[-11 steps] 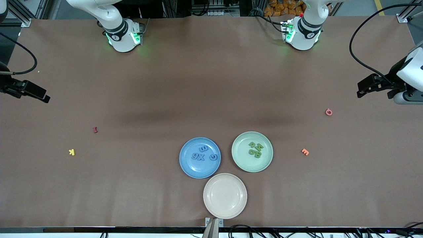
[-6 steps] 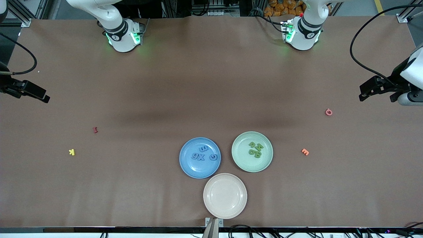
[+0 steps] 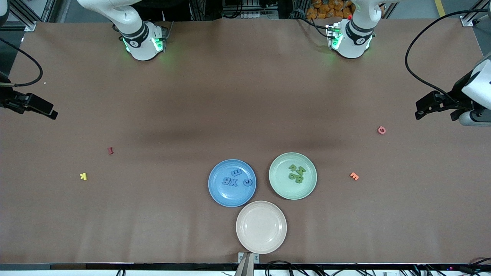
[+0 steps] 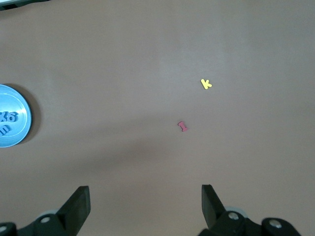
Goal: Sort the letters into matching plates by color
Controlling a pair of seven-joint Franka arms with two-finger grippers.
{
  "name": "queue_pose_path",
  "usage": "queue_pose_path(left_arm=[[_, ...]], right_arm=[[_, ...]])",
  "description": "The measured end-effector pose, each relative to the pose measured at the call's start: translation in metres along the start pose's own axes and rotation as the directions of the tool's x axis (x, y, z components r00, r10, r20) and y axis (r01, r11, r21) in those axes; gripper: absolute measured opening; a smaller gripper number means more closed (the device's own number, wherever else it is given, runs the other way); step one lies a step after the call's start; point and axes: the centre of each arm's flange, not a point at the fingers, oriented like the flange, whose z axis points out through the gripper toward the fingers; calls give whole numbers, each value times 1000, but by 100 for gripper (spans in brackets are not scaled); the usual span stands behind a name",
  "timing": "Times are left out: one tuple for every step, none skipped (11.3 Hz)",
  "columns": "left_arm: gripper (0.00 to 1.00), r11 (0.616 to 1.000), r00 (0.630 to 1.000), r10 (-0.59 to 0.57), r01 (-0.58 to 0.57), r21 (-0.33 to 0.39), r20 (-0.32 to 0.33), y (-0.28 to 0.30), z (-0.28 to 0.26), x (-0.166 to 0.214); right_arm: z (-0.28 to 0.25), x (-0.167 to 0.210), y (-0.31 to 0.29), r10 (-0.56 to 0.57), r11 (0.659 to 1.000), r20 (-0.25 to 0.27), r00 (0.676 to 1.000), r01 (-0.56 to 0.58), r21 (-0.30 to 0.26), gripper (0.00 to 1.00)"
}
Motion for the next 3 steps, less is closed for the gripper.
queue_pose_path(left_arm=[[100, 1000, 1000, 0, 0, 0, -3, 0, 1, 1], [100, 1000, 1000, 0, 0, -1, -5, 0, 2, 2], [100, 1000, 1000, 0, 0, -1, -7, 0, 2, 3]], right_arm=[[0, 0, 0, 0, 1000, 0, 1000, 0, 0, 100], [0, 0, 0, 0, 1000, 0, 1000, 0, 0, 100], [0, 0, 0, 0, 1000, 0, 1000, 0, 0, 100]])
